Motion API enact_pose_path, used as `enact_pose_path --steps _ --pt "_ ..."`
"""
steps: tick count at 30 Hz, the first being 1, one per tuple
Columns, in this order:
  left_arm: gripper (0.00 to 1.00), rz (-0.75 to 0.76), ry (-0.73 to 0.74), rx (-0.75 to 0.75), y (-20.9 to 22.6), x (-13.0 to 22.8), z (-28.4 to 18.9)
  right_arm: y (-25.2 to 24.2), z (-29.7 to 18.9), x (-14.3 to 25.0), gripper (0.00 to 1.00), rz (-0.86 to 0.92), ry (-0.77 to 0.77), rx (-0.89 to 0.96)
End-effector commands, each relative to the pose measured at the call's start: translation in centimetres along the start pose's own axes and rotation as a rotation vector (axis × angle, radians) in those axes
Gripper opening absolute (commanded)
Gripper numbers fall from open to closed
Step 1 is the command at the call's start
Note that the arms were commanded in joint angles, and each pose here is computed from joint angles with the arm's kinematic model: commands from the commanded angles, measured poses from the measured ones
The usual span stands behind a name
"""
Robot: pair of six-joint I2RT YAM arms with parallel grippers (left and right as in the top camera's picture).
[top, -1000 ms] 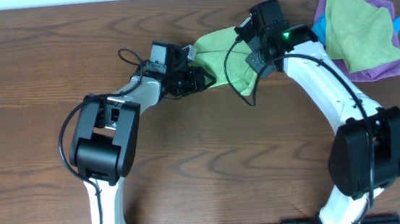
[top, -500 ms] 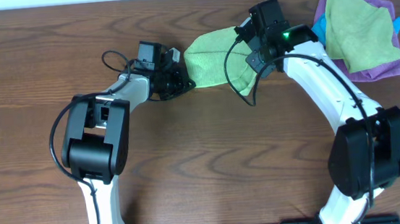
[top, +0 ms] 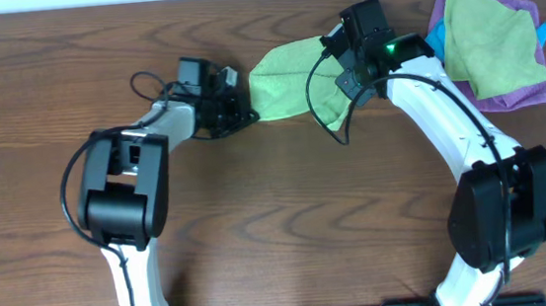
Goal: Fold the cloth
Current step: 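Grasp the green towel's top corners with left and right grippers, then lift the towel with both grippers, raising it off the table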
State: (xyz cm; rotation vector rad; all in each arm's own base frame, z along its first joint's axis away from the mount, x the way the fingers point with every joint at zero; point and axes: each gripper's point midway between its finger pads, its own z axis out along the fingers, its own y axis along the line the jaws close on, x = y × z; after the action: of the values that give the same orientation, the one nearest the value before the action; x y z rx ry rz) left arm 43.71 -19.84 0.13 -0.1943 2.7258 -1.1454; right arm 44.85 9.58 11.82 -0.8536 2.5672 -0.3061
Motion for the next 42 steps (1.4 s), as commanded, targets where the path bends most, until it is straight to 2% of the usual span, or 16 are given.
enact_pose_path --steps 1,8,16,20,25,31,36,42 --pt "0.06 -0.015 -0.059 -0.04 1.2 -1.2 -2.9 -0.4 -0.9 -0.9 0.01 0.032 -0.027 0.017" --pt "0.06 0.026 -0.15 -0.012 -1.5 -3.0 -6.9 3.7 -2.3 -3.4 0.01 -0.02 -0.098 -0.077" --pt "0.06 -0.005 -0.139 0.041 -2.9 -2.8 -7.3 7.7 -3.4 -5.4 0.01 -0.096 -0.148 -0.1" --pt "0.06 0.004 -0.168 0.069 -3.8 -3.7 -8.7 6.4 -3.6 -6.4 0.01 -0.105 -0.182 -0.016" --pt "0.06 0.109 -0.305 0.106 -7.9 -7.1 -13.8 2.8 -5.0 -8.6 0.01 -0.145 -0.232 0.171" --pt "0.06 0.193 -0.457 0.104 -11.9 -9.4 -20.4 -2.6 -9.5 -12.1 0.01 -0.047 -0.33 0.416" --pt "0.06 0.195 -0.472 0.105 -13.0 -8.8 -22.4 -3.2 -12.7 -14.2 0.01 -0.045 -0.406 0.438" --pt "0.05 0.188 -0.484 0.082 -12.1 -8.9 -23.4 -2.3 -13.5 -14.2 0.01 -0.072 -0.408 0.429"
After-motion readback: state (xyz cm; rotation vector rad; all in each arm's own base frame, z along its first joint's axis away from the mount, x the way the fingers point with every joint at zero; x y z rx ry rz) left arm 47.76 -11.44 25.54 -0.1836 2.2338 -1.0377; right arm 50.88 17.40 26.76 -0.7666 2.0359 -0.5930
